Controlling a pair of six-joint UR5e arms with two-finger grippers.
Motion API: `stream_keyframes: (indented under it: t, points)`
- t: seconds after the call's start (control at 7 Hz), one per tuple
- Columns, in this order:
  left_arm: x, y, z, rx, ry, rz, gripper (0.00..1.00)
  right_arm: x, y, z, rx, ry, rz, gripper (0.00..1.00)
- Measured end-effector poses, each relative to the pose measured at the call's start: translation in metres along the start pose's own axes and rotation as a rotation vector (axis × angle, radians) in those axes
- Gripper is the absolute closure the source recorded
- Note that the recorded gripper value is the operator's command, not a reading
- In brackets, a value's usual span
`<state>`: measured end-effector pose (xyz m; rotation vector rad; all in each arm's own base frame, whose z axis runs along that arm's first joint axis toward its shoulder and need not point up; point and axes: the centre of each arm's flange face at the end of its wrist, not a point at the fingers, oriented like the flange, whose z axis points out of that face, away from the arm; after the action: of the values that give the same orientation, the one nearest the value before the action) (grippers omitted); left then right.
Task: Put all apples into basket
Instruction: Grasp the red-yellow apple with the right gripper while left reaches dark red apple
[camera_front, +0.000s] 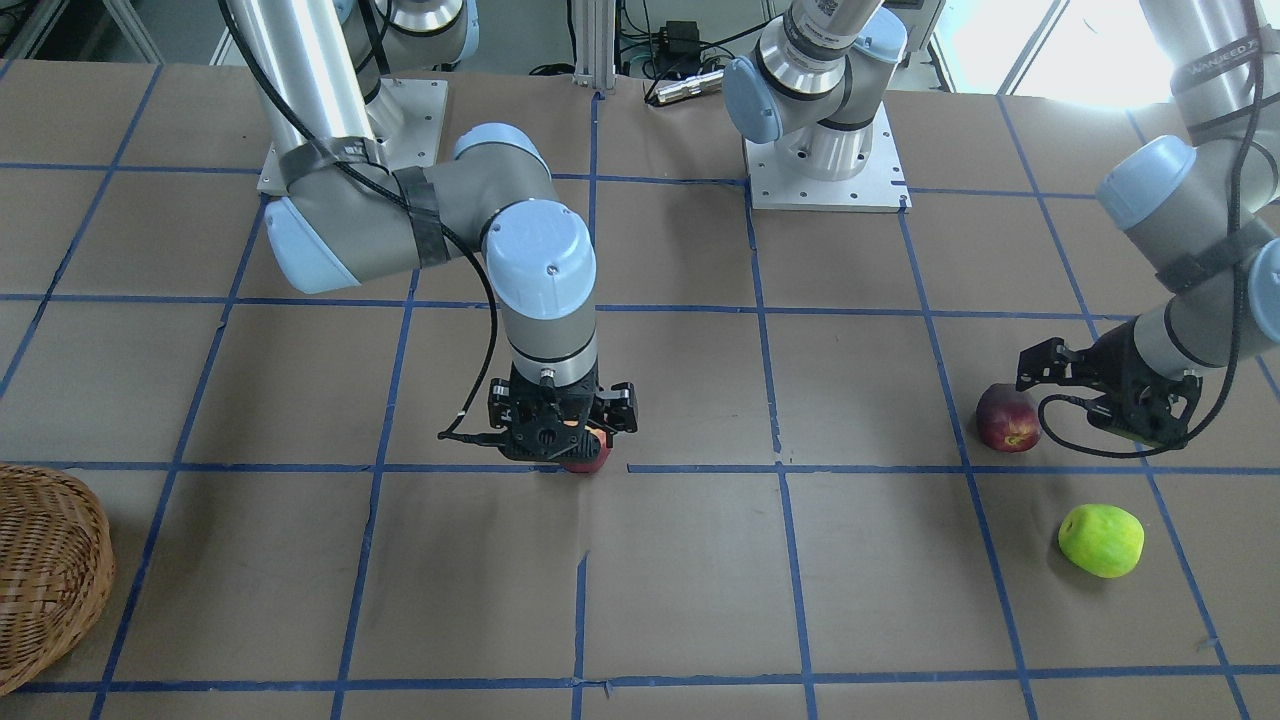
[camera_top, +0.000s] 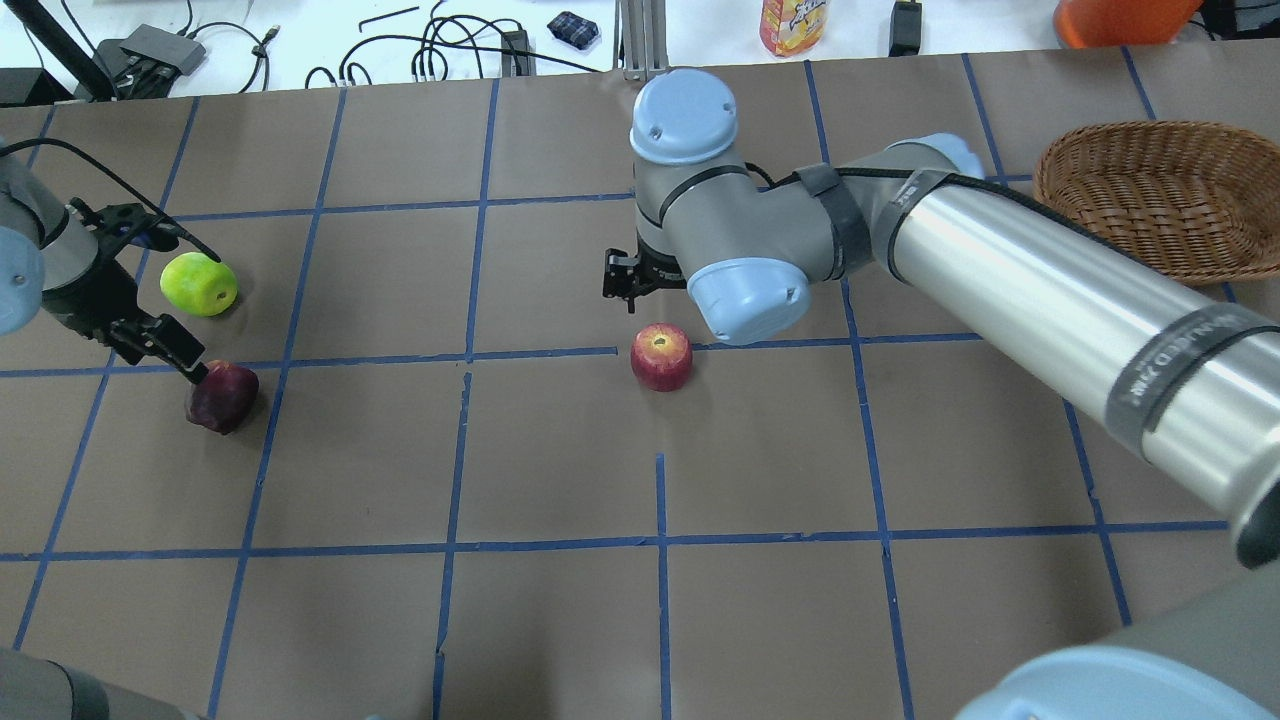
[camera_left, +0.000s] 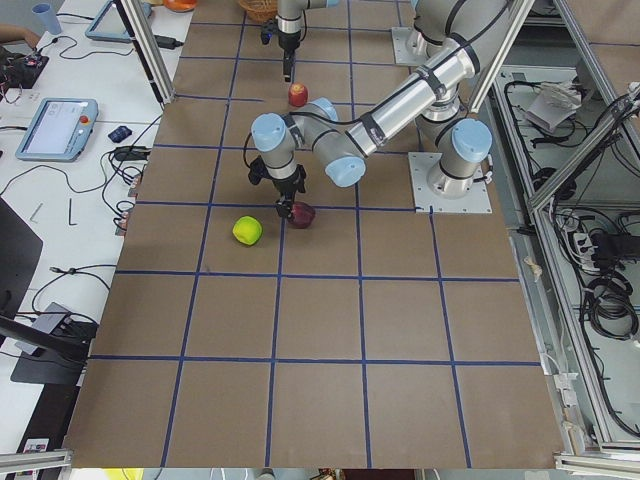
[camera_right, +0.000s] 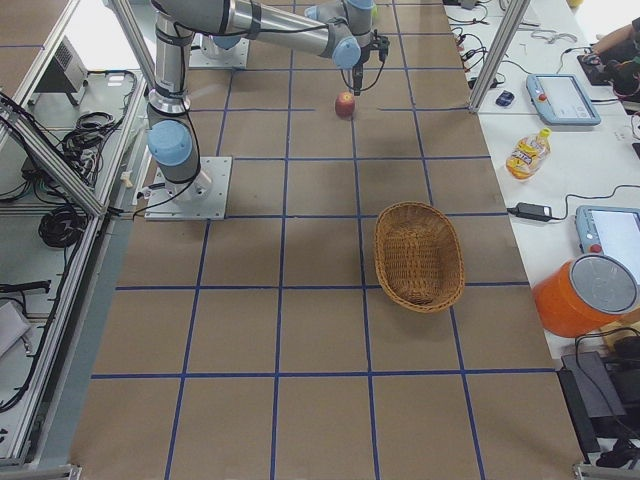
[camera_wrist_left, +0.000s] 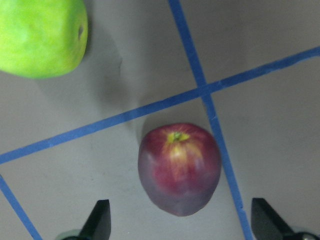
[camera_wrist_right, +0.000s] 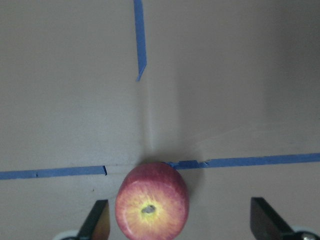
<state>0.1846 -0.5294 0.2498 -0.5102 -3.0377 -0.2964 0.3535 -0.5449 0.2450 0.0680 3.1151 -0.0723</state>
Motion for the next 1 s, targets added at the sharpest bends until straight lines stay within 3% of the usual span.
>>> stream_keyframes:
  t: [0.43,0.57,0.71,1.0]
  points:
    - [-0.005,-0.001,0.036,0.009,0.069,-0.019,0.0,-0.012,0.015,0.045,-0.062,0.03,-0.022,0.0]
    - [-0.005,-0.006,0.046,0.019,0.101,-0.034,0.0,-0.012,0.02,0.053,-0.067,0.036,-0.027,0.19]
    - [-0.006,-0.011,0.056,0.028,0.133,-0.052,0.99,-0.011,0.022,0.06,-0.04,0.026,-0.033,0.65]
    - [-0.004,-0.023,0.056,0.042,0.118,-0.05,1.0,-0.008,0.019,0.062,0.027,0.001,-0.039,0.68]
